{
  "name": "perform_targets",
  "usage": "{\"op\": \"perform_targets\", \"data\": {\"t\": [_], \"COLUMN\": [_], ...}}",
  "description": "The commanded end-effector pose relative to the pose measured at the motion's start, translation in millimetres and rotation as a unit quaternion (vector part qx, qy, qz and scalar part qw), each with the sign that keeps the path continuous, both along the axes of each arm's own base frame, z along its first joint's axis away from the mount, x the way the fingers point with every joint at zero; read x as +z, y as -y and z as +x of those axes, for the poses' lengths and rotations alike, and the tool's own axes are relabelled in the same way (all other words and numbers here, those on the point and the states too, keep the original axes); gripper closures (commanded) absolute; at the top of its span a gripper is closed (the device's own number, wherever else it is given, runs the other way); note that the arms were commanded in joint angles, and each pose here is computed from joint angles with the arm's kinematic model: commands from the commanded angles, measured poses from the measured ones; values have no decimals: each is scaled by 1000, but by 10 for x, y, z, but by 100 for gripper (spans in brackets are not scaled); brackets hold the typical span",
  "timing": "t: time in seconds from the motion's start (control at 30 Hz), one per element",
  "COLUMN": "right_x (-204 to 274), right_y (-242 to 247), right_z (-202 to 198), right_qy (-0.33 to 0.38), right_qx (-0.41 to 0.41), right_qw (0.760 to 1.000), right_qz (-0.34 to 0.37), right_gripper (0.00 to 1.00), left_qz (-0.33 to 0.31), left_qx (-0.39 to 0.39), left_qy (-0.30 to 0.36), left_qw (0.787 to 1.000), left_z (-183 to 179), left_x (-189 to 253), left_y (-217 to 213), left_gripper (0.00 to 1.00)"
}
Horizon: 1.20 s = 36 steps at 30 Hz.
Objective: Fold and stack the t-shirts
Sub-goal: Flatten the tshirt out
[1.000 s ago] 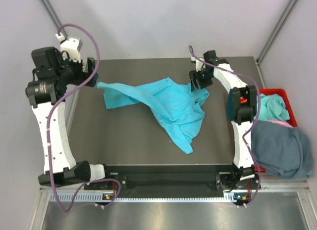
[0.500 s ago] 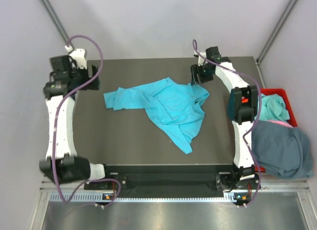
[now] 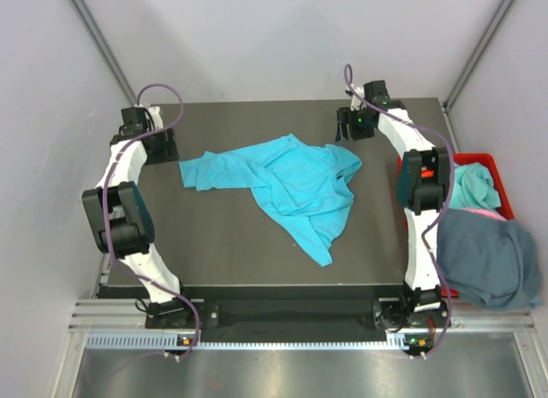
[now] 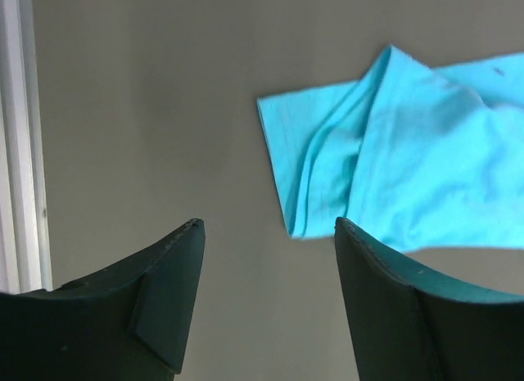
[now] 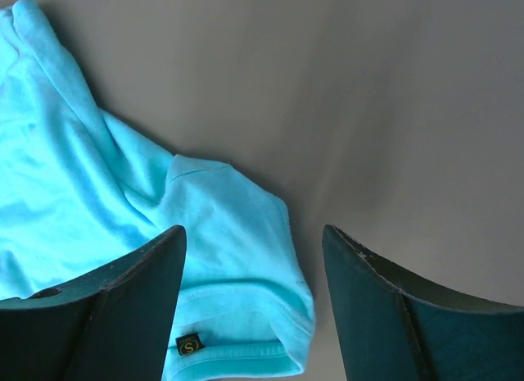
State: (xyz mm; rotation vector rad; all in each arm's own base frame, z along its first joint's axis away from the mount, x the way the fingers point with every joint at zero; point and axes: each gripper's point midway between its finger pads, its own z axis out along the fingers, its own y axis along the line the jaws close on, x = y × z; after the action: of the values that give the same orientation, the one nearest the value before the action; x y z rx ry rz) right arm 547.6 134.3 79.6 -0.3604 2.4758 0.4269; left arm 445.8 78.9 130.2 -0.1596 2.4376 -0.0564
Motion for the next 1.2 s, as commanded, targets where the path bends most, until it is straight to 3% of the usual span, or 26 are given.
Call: {"op": "perform_targets", "data": {"t": [0.0,0.27,0.53,0.7,0.77,1.17], "right_x": [207,173,177,148,95,-60], "right_y": [61,70,69,86,103,42], "right_z": [154,185,165,161,152,87], "right_qy": [33,23,21,20,16,-14], "right_qx": [-21,-35,-36,-38,-41,-40], "right_qw": [999,998,998,998,999,998], "right_qz": [17,38,42,37,32,51], "right_gripper": [32,32,32,32,32,32], "left_qz": [-22,-72,-103,-130,-139,-139], "left_qx": [12,28,34,32,31,19], "left_qy": [37,-22,-16,-24,-30,-36], "left_qw": [999,997,994,991,989,989], "left_z": [289,500,723,813,813,706], "left_x": [39,-514,-649,-783,-846,-806], "left_y": [-71,-120,-137,-71,-45,14], "left_gripper": [33,41,44,53,62,80]}}
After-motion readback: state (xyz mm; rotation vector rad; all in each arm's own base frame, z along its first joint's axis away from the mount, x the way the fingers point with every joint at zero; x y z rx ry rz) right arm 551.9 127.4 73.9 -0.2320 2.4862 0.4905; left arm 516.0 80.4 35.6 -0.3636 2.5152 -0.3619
